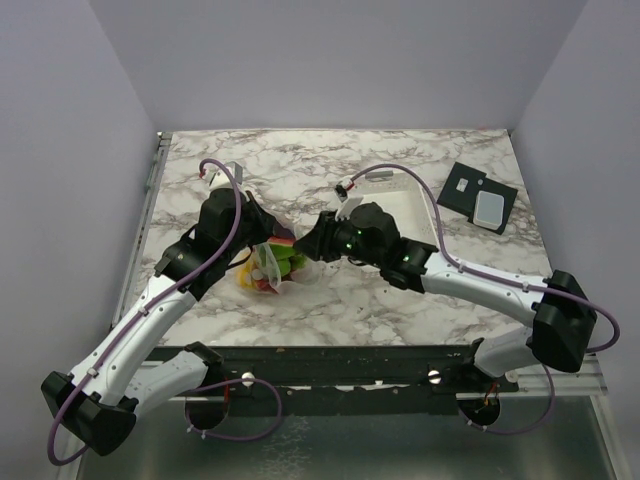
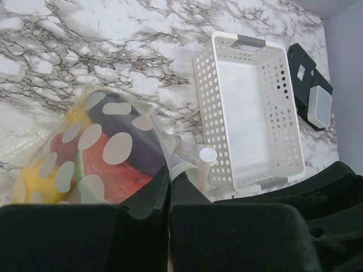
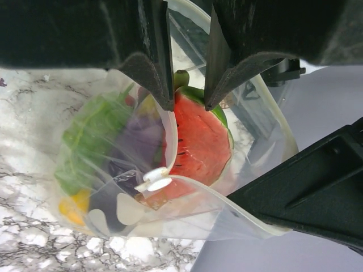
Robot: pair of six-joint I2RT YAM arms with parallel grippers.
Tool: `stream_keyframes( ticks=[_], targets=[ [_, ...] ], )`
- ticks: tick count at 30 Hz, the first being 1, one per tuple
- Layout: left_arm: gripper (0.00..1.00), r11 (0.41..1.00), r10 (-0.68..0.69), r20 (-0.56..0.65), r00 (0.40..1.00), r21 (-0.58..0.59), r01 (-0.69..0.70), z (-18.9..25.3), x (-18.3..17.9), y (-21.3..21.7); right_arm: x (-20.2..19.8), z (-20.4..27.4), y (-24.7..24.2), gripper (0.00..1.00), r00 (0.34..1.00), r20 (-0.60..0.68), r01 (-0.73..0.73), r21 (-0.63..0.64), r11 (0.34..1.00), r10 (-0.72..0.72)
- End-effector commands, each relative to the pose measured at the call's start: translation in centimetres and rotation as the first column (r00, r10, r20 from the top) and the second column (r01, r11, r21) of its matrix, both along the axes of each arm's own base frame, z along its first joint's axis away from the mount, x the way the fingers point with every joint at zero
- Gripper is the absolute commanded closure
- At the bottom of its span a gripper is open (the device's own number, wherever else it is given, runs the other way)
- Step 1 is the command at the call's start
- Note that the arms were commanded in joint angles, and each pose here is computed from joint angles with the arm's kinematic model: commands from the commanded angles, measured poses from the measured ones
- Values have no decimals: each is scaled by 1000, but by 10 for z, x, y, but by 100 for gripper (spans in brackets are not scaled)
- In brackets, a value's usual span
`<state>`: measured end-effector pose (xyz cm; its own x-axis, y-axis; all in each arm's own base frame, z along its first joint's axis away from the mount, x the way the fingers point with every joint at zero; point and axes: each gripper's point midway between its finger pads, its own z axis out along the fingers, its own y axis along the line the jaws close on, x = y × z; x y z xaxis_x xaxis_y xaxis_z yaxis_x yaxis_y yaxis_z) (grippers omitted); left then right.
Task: Place the food in the zip-top bag and seal the zipper
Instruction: Place the fake fruit in the zipper food storage bag.
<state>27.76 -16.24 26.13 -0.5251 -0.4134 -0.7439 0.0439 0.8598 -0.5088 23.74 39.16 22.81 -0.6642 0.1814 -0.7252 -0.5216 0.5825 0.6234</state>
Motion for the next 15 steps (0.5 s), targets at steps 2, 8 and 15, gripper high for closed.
stream_keyframes(
  ticks=[2, 8, 15],
  targets=[
    [100, 999, -14, 67, 998, -33, 17, 20, 5, -6, -11, -5, 15, 67, 998, -18, -62, -28, 998, 61],
    [100, 999, -33, 64, 997, -29, 35, 19, 4, -9, -9, -13, 22, 67, 998, -36, -60, -61, 996, 58],
    [100, 997, -72, 44, 996, -28, 73, 13, 2, -15, -3, -28, 30, 68, 1000, -28, -18, -177, 984, 13]
  ],
)
